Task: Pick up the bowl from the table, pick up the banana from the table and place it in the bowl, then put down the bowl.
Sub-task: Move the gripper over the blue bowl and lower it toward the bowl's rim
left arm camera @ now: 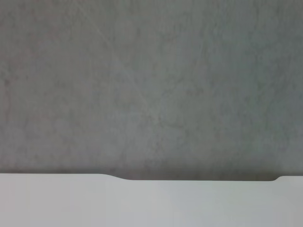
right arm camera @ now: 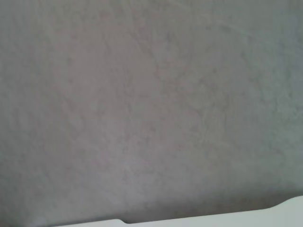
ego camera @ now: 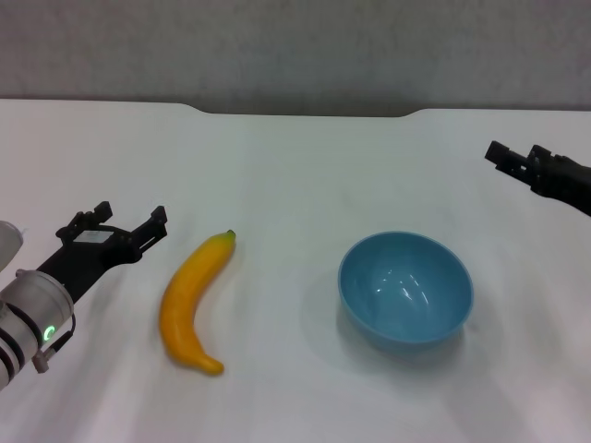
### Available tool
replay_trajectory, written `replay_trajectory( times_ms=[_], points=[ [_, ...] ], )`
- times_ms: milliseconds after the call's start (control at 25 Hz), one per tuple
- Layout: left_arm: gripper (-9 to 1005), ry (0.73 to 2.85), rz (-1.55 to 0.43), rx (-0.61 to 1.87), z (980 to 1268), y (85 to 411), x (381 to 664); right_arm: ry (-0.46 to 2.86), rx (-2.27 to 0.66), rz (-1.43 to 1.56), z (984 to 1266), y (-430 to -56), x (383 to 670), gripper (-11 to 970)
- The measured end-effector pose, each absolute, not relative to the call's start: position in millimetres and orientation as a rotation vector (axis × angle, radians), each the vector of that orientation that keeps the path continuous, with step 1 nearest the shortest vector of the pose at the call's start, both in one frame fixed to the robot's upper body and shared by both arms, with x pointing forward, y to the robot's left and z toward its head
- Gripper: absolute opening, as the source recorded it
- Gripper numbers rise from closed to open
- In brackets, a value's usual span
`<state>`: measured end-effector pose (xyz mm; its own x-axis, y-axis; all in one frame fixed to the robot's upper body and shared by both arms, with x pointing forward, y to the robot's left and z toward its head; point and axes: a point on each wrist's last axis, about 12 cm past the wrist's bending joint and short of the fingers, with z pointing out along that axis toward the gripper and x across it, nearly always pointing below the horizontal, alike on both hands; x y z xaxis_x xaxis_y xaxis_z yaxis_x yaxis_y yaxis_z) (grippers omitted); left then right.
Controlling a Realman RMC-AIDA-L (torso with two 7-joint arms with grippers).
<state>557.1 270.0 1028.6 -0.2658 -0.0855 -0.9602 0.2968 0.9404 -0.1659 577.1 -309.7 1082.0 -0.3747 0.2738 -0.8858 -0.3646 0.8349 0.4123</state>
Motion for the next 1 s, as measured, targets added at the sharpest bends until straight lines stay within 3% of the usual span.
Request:
replay_trajectory(
  times_ms=[360,600,1000],
  points=[
    [906,1.811,-0.365,0.16,1029,269,559,2.155,-0.047,0.795,1108,-318,600,845],
    [906,1.809,-0.367,0.162,1029,268,559,2.387,-0.108,0.714,1118,-318,613,837],
    [906,1.802,-0.373,0.166,1031,265,561,2.592,-0.293,0.624,1121,-283,629,823]
  ],
)
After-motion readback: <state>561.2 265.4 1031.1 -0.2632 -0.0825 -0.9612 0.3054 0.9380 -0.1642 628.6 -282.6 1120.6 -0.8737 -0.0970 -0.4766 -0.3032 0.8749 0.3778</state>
